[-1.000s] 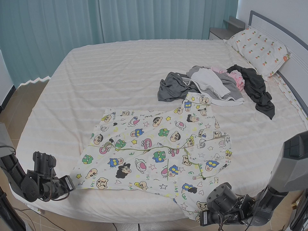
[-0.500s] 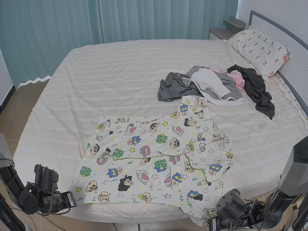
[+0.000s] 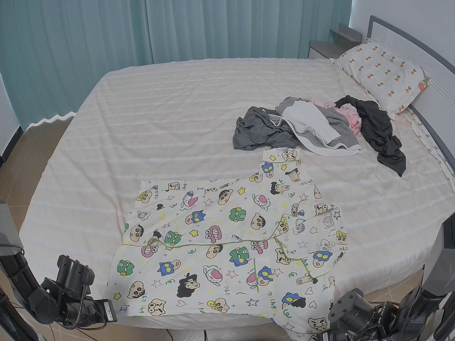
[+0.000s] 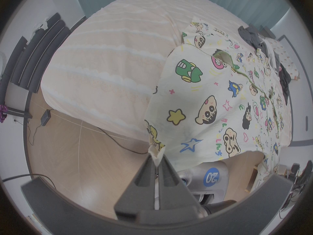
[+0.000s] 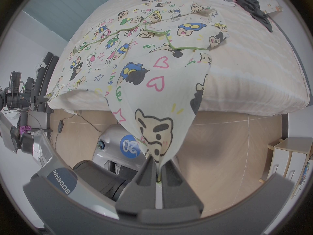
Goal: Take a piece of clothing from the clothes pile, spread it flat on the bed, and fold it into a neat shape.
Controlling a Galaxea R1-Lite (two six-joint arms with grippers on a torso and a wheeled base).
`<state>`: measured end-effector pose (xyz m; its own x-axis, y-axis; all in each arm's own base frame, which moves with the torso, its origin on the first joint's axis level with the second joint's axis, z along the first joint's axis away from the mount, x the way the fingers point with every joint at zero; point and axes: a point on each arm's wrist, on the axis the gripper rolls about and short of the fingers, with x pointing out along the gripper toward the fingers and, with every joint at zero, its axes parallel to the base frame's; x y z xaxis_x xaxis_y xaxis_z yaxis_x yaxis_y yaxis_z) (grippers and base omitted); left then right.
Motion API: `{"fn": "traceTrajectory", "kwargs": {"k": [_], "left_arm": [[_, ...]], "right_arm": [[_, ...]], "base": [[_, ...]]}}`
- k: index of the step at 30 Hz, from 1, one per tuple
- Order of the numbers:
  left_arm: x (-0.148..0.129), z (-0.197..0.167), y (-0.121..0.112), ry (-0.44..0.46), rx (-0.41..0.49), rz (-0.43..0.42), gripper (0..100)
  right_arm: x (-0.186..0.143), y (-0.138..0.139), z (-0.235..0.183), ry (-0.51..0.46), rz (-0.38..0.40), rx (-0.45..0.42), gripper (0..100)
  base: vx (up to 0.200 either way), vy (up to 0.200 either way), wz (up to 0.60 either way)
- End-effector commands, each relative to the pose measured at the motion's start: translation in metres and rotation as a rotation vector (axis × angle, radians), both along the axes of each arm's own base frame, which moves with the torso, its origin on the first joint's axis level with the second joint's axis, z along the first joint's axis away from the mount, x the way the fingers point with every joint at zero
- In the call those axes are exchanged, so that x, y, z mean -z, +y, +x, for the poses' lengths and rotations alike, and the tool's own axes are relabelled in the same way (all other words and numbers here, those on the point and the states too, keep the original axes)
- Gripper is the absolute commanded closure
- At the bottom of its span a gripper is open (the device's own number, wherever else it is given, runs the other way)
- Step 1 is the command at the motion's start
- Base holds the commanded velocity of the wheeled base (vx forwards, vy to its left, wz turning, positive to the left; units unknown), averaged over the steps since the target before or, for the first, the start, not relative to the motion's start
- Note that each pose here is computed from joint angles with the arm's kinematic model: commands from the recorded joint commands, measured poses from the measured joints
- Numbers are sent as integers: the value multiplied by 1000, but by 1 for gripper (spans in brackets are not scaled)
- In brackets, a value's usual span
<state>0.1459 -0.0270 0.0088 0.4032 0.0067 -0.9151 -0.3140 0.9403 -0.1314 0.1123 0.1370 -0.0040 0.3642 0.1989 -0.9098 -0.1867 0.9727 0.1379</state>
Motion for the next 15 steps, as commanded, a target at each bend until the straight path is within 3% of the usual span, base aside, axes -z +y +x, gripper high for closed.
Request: {"fn": "traceTrajectory", "kwargs": {"k": [1, 8, 15], "left_arm": [[1, -3, -3, 18, 21, 4, 100], [-9, 13, -6, -74, 9, -22, 100], [-28, 49, -11, -225, -31, -67, 100]], "right_arm": [[0, -2, -2, 10, 4, -5, 100], [-11, -1, 1, -32, 62, 17, 100], [-34, -10, 23, -135, 159, 133, 100]], "base": [[0, 0, 0], [0, 0, 0], [0, 0, 0]]}}
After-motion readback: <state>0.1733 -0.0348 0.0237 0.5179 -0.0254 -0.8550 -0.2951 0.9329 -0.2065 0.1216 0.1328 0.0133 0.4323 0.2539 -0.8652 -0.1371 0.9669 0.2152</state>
